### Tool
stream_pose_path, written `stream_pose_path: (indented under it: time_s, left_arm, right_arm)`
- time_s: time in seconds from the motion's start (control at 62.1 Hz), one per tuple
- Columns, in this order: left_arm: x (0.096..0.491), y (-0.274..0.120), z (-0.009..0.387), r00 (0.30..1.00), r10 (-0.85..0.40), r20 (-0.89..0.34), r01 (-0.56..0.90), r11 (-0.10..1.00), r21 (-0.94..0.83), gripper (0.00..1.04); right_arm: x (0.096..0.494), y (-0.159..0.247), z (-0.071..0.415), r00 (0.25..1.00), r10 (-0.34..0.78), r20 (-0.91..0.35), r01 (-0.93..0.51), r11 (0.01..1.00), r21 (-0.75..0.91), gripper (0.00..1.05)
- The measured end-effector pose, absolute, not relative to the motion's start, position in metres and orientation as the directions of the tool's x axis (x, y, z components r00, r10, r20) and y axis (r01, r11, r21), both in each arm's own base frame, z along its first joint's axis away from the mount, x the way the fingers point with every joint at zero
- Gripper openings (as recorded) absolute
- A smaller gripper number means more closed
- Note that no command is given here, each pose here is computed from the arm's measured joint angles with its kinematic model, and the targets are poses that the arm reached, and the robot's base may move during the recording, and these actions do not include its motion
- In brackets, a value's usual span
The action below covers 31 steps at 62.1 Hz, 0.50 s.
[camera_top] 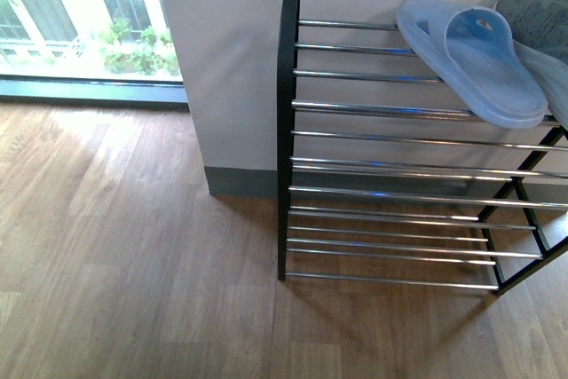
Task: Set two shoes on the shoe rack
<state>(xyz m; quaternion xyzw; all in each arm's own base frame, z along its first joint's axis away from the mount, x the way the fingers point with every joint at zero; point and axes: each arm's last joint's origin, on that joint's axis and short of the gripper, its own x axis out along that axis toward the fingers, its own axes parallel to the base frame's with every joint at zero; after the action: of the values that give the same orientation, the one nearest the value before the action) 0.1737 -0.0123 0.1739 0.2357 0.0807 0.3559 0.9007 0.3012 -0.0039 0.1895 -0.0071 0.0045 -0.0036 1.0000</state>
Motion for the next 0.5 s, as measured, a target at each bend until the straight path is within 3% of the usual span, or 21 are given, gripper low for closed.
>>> stream_pose_path:
  time_s: [0.306, 0.5]
  left_arm:
    - [0.174, -0.012, 0.174, 0.734, 0.679, 0.023, -0.603, 0.636, 0.482, 0.02]
    - [0.174, -0.012, 0.174, 0.734, 0.679, 0.023, -0.603, 0.636, 0.482, 0.02]
  right_arm:
    - [0.246, -0.001, 0.177, 1.000, 0.000, -0.024, 0.000, 1.000, -0.014, 0.01]
    - [0.220, -0.001, 0.175, 1.000, -0.003, -0.008, 0.003, 1.000, -0.011, 0.01]
